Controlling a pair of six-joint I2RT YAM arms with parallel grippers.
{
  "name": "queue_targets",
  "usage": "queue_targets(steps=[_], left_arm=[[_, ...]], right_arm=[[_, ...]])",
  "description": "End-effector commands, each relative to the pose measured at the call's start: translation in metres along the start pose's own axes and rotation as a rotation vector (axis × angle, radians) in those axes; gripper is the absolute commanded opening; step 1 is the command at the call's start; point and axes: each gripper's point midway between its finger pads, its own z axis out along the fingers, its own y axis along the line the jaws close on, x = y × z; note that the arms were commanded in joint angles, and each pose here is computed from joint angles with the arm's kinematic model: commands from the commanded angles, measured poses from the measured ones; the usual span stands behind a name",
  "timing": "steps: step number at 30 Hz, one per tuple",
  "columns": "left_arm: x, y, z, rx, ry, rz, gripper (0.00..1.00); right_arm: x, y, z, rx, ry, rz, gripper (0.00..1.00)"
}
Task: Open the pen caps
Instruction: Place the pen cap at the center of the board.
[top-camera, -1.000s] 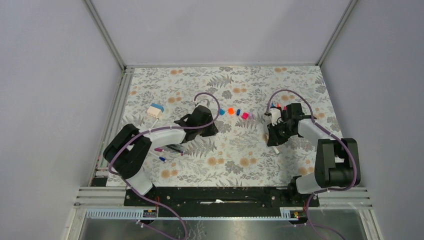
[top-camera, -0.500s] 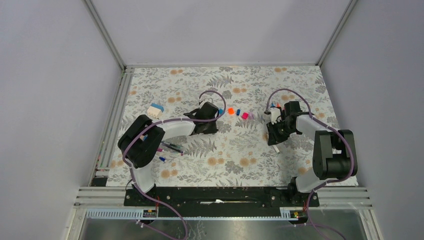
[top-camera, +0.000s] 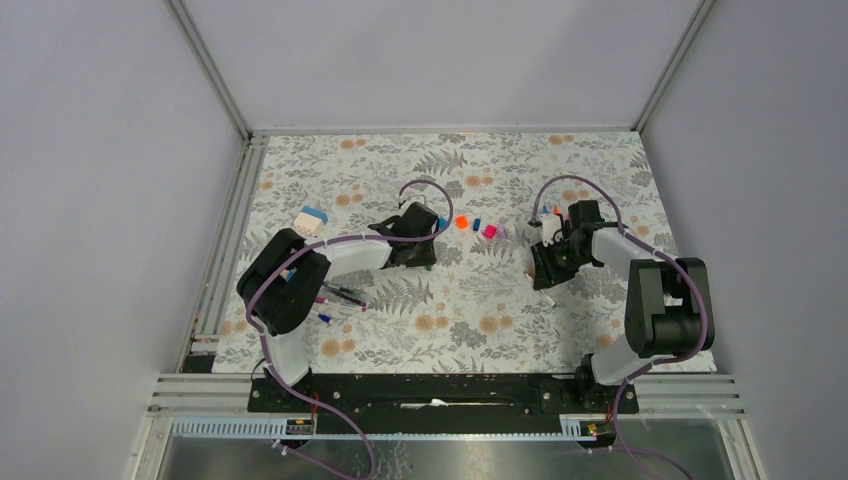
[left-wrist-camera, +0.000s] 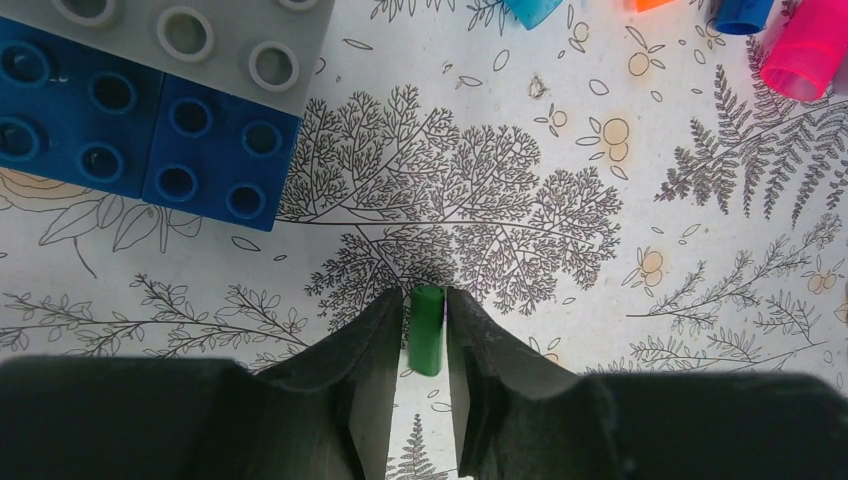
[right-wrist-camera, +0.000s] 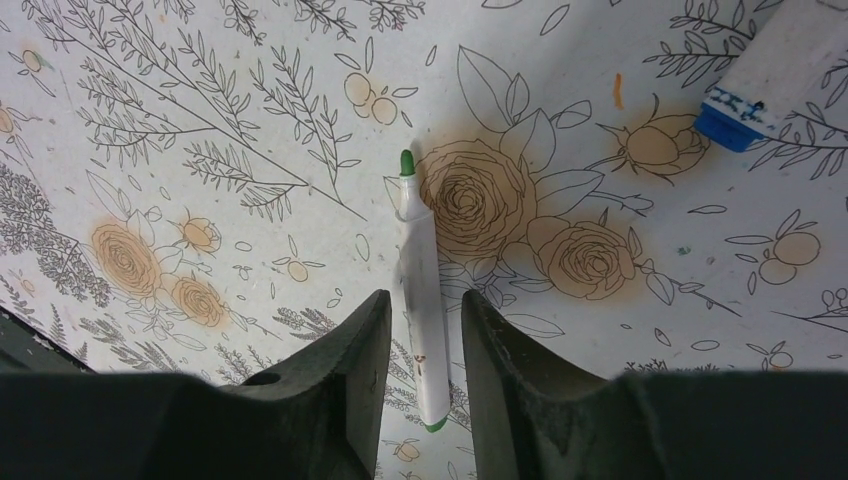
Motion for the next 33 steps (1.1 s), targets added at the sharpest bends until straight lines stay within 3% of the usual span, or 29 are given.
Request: queue_targets(steps=[1, 10, 19, 24, 28, 32, 33], left_arm=[[-0.014, -0.008, -0.003, 0.004, -0.039, 0.015, 0.30], [-0.031, -0.015, -0.025, 0.030, -0.091, 0.015, 0.36], [-0.056, -0.031, -0.084, 0.172, -0.210, 0.060, 0.59], [-0.068, -0.025, -0.126, 0.216, -0.317, 0.080, 0.64], [-0.085, -0.016, -0.170, 0.240, -0.452, 0.099, 0.78], [-0.097, 0.003, -0.208, 0.234, -0.588, 0.094, 0.99], [-0.098, 0.008, -0.214, 0.235, -0.609, 0.091, 0.99]], right_arm=[[0.002, -0.007, 0.000, 0.031, 0.029, 0.000, 0.40], [-0.005, -0.006, -0.007, 0.039, 0.000, -0.011, 0.45], [-0.021, -0.005, -0.026, 0.056, -0.091, -0.028, 0.52], [-0.033, -0.001, -0.042, 0.036, -0.180, -0.056, 0.53], [-0.042, 0.007, -0.059, 0.003, -0.269, -0.077, 0.56], [-0.051, 0.016, -0.075, -0.026, -0.355, -0.111, 0.61], [-0.052, 0.017, -0.079, -0.029, -0.372, -0.117, 0.62]])
